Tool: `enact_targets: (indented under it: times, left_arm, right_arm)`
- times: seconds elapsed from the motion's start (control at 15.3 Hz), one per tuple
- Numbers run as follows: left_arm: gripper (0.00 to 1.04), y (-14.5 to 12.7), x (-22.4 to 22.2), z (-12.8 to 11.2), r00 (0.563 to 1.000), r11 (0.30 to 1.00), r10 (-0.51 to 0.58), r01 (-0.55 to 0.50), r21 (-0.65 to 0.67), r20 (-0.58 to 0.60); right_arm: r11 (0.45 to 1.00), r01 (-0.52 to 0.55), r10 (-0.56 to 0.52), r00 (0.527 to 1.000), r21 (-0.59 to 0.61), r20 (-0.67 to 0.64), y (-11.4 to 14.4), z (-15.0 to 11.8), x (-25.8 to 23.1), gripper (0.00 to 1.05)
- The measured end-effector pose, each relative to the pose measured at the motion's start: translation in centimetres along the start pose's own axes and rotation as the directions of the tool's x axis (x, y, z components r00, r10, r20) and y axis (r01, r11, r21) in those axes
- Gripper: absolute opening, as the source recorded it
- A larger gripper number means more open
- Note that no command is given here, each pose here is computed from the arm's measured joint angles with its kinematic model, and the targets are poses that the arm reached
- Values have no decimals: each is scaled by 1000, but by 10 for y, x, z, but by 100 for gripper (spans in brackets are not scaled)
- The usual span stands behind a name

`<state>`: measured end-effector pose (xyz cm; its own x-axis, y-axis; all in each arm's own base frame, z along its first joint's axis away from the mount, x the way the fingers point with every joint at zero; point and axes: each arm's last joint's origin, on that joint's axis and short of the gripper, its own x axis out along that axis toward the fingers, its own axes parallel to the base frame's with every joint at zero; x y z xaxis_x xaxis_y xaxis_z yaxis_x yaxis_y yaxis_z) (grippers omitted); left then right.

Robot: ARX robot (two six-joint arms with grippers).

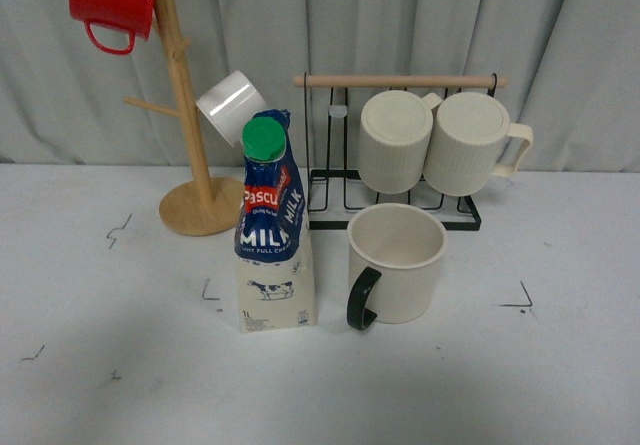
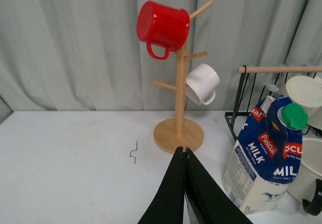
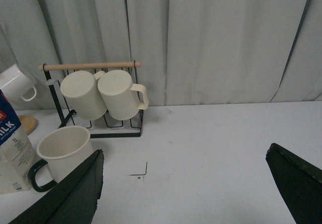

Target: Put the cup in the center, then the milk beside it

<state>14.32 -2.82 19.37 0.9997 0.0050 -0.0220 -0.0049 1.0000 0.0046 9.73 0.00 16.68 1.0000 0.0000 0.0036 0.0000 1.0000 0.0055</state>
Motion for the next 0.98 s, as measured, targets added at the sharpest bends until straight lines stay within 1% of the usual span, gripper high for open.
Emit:
enact_targets:
  times: [0.2, 0.39, 0.46, 0.52, 0.66, 0.72, 0.98]
  left_arm:
    - [2, 11, -10, -6, 1000, 1000, -1, 1, -4, 24]
    - [2, 18, -17, -16, 1000, 1000, -6, 6, -2, 10]
    - [2, 25, -20, -16, 1000, 1000, -11, 11, -3, 20]
    - [2, 30, -21, -16, 1000, 1000, 21, -21, -5, 21]
    - [2, 28, -24, -19, 999, 1000, -8, 8, -3, 31]
    - [2, 28, -25, -25, 1000, 1000, -8, 8, -3, 20]
    - [2, 28, -30, -24, 999, 1000, -5, 5, -4, 35]
  right_arm:
    - [1000, 0, 0, 1000, 0, 0, 0, 0, 0, 98]
    - [1000, 0, 0, 1000, 0, 0, 0, 0, 0, 98]
    - [1000, 0, 0, 1000, 0, 0, 0, 0, 0, 98]
    - [1000, 0, 0, 1000, 0, 0, 0, 0, 0, 98]
    - [1000, 0, 0, 1000, 0, 0, 0, 0, 0, 98]
    - [1000, 0, 0, 1000, 0, 0, 0, 0, 0, 98]
    - [1000, 0, 0, 1000, 0, 0, 0, 0, 0, 98]
